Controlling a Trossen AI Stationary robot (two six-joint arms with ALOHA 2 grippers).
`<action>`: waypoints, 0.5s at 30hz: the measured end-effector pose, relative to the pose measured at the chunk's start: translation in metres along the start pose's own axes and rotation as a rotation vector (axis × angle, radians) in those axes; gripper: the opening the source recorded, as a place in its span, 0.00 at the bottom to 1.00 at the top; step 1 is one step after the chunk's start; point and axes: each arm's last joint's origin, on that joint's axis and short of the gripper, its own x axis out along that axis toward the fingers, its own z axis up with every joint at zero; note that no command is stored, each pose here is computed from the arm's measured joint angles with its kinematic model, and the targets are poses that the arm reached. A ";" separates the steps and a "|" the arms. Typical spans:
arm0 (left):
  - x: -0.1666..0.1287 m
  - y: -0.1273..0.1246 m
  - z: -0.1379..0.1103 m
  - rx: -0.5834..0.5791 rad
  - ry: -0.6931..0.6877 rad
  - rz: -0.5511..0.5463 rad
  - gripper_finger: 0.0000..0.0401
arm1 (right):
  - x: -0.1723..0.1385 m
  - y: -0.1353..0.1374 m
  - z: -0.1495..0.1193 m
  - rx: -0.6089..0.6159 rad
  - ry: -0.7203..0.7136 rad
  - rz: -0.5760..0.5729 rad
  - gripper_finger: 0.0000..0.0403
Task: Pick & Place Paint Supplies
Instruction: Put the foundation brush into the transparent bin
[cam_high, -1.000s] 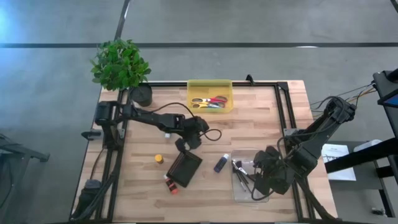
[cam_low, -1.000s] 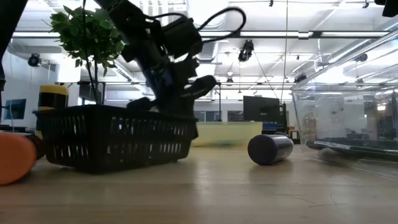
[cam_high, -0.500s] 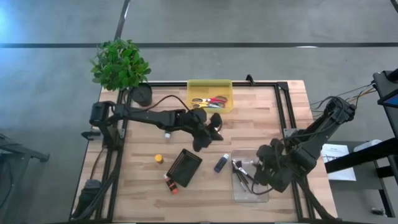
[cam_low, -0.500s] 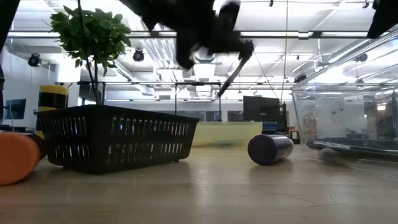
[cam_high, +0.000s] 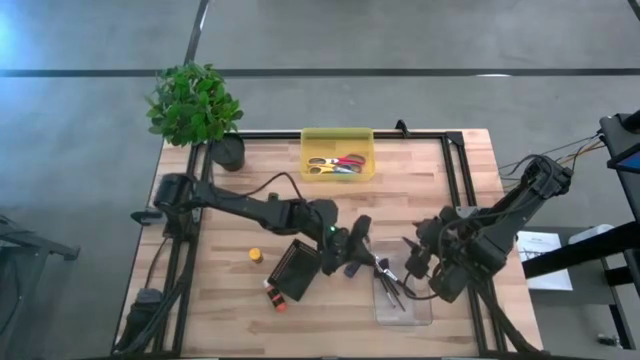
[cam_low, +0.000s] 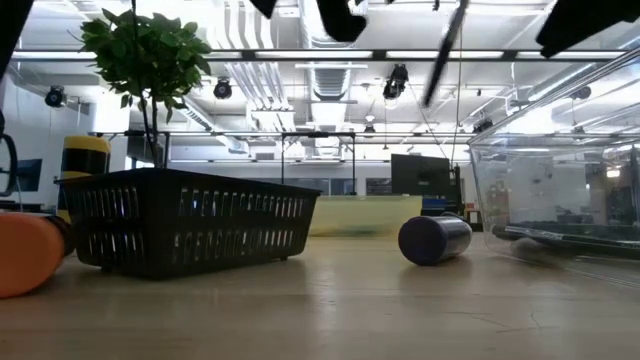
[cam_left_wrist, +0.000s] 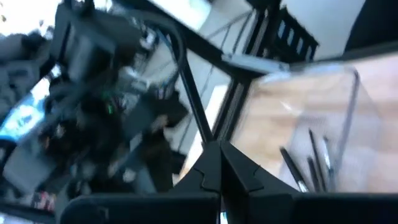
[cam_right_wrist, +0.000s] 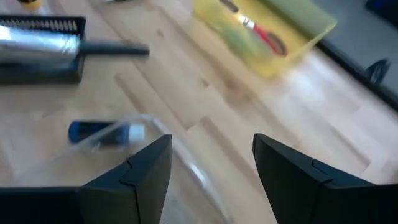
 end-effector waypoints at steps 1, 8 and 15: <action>0.004 0.001 0.001 0.004 -0.024 -0.002 0.00 | 0.001 0.000 0.001 -0.004 -0.014 -0.007 0.55; 0.039 -0.006 -0.004 -0.020 -0.123 -0.071 0.00 | 0.006 -0.002 0.006 -0.030 -0.073 -0.045 0.55; 0.065 -0.020 -0.016 -0.069 -0.155 -0.124 0.00 | 0.008 -0.003 0.006 -0.041 -0.091 -0.057 0.55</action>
